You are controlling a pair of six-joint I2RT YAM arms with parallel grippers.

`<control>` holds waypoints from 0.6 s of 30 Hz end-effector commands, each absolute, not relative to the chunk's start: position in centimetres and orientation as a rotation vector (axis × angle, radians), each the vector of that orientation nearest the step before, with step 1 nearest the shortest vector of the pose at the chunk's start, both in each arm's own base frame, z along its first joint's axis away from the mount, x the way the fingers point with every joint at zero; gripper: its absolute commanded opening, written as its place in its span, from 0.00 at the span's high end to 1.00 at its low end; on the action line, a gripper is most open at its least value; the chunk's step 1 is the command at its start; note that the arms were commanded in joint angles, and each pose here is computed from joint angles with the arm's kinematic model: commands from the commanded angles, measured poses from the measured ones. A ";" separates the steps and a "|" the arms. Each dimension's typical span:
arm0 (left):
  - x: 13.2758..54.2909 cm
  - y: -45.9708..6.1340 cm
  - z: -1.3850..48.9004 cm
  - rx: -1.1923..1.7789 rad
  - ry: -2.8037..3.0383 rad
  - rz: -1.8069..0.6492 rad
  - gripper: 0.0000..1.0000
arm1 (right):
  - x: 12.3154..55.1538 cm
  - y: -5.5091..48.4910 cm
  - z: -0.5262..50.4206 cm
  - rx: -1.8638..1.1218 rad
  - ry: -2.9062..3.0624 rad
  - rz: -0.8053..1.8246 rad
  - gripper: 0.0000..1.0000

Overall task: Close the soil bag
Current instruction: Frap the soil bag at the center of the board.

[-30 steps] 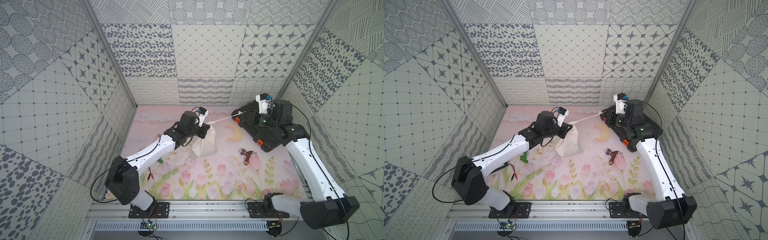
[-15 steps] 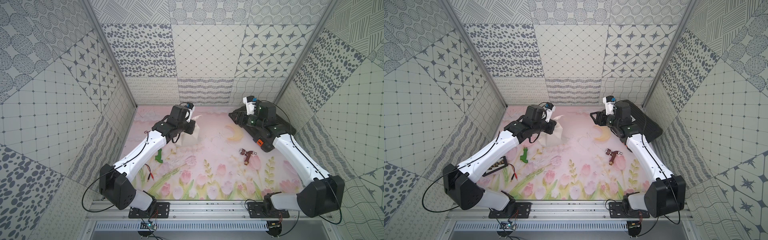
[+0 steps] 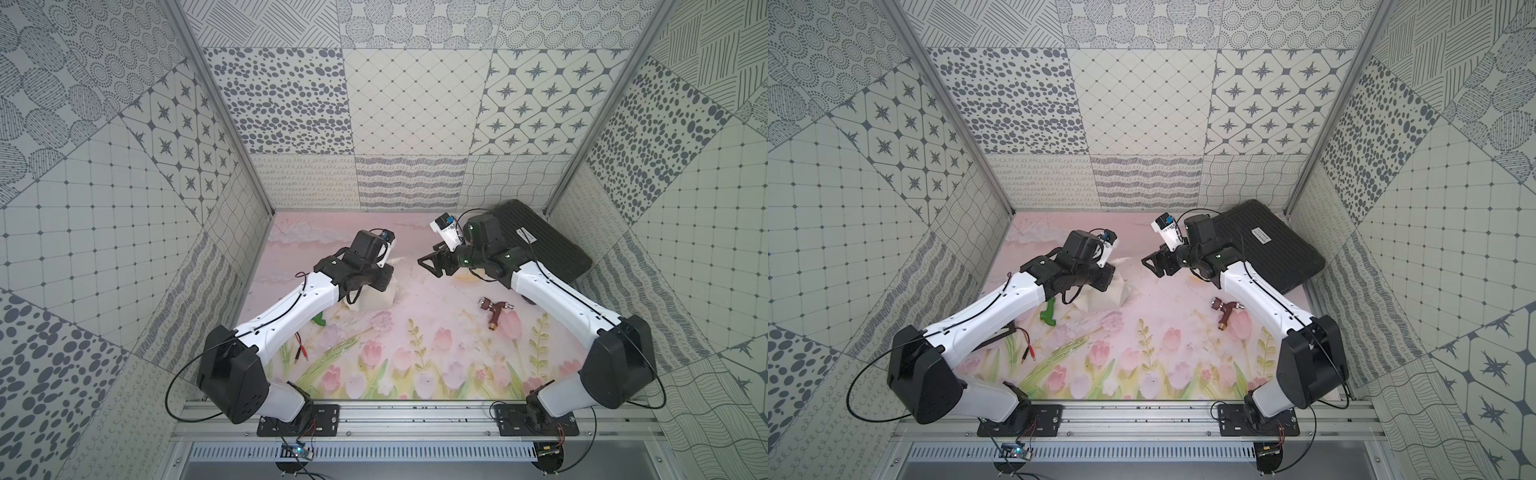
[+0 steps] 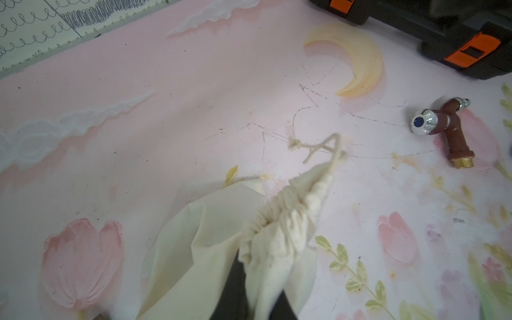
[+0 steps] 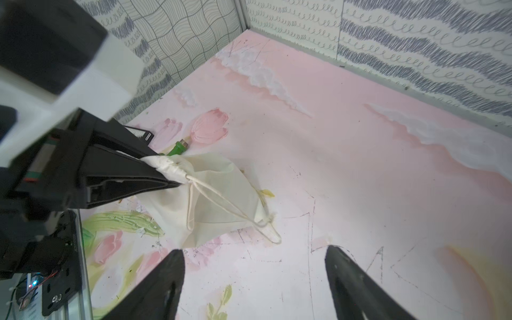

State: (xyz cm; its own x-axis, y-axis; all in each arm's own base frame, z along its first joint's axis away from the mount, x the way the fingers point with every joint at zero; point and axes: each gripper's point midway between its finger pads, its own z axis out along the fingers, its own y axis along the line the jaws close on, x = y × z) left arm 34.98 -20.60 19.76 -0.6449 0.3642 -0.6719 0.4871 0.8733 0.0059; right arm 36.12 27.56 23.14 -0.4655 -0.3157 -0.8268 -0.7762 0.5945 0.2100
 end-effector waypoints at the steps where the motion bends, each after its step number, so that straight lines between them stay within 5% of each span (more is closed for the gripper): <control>1: 34.3 -20.3 20.2 0.633 2.317 -0.224 1.00 | 36.5 29.6 24.5 -1.009 1.833 0.776 0.18; 14: 33.6 -20.4 20.6 0.619 2.319 -0.267 1.00 | 36.2 34.6 21.6 -1.081 1.620 0.861 0.20; 18: 33.4 -20.4 20.8 0.617 2.313 -0.276 1.00 | 37.7 34.2 20.3 -1.028 1.652 0.782 0.41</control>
